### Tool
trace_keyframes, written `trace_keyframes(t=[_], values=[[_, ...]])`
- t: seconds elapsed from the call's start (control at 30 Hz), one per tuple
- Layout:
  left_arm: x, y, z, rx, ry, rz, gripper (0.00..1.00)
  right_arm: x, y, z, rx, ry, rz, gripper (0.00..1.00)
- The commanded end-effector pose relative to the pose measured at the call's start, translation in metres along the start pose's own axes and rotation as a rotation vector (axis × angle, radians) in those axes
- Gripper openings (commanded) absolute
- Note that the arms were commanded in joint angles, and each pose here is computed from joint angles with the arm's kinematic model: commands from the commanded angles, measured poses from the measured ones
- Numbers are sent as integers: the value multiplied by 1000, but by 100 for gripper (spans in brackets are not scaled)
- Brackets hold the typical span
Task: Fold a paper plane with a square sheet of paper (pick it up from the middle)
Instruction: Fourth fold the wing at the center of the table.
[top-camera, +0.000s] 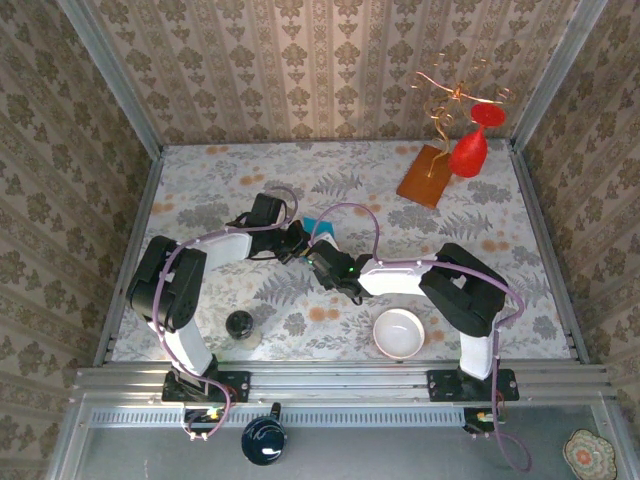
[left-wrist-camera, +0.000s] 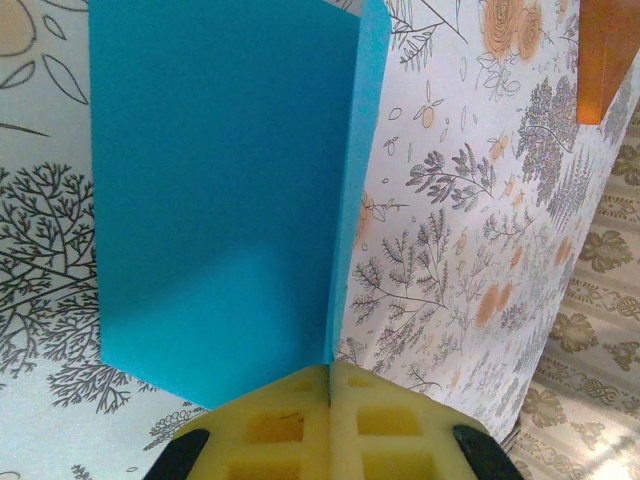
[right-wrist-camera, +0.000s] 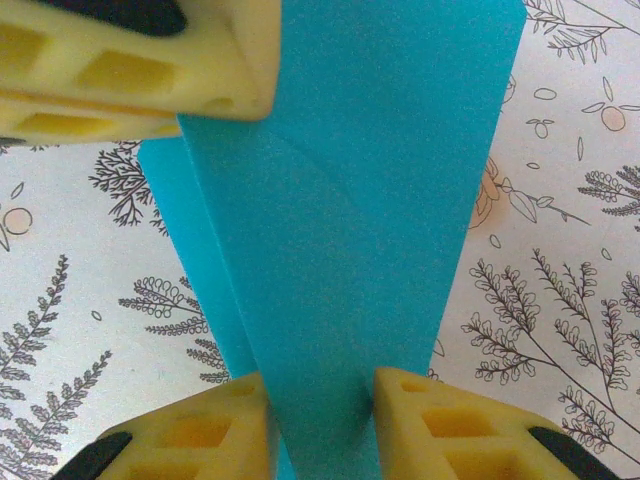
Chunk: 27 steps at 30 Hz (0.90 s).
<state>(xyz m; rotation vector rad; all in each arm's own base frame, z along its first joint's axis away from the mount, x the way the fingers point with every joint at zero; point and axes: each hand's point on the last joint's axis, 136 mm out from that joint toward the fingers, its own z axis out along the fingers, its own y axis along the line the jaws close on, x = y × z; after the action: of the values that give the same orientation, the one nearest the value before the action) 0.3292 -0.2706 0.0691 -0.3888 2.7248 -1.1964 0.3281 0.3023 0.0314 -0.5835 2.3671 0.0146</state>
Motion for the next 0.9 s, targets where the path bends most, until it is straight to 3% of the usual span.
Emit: trace_keyframes(t=[0.0, 0.3, 0.53, 0.7, 0.87], values=[[-4, -3, -1, -8, -5, -15, 5, 0, -8, 0, 42, -12, -3, 31], [-5, -2, -2, -7, -8, -18, 5, 11, -11, 1, 47, 9, -2, 31], [-5, -2, -2, -7, -10, -19, 6, 12, -10, 0, 38, 5, -2, 23], [-6, 2, -9, -21, -22, -18, 17, 13, -6, 1, 13, 9, -18, 19], [-28, 25, -35, -54, -92, -55, 32, 19, 4, 3, -37, 28, -39, 17]])
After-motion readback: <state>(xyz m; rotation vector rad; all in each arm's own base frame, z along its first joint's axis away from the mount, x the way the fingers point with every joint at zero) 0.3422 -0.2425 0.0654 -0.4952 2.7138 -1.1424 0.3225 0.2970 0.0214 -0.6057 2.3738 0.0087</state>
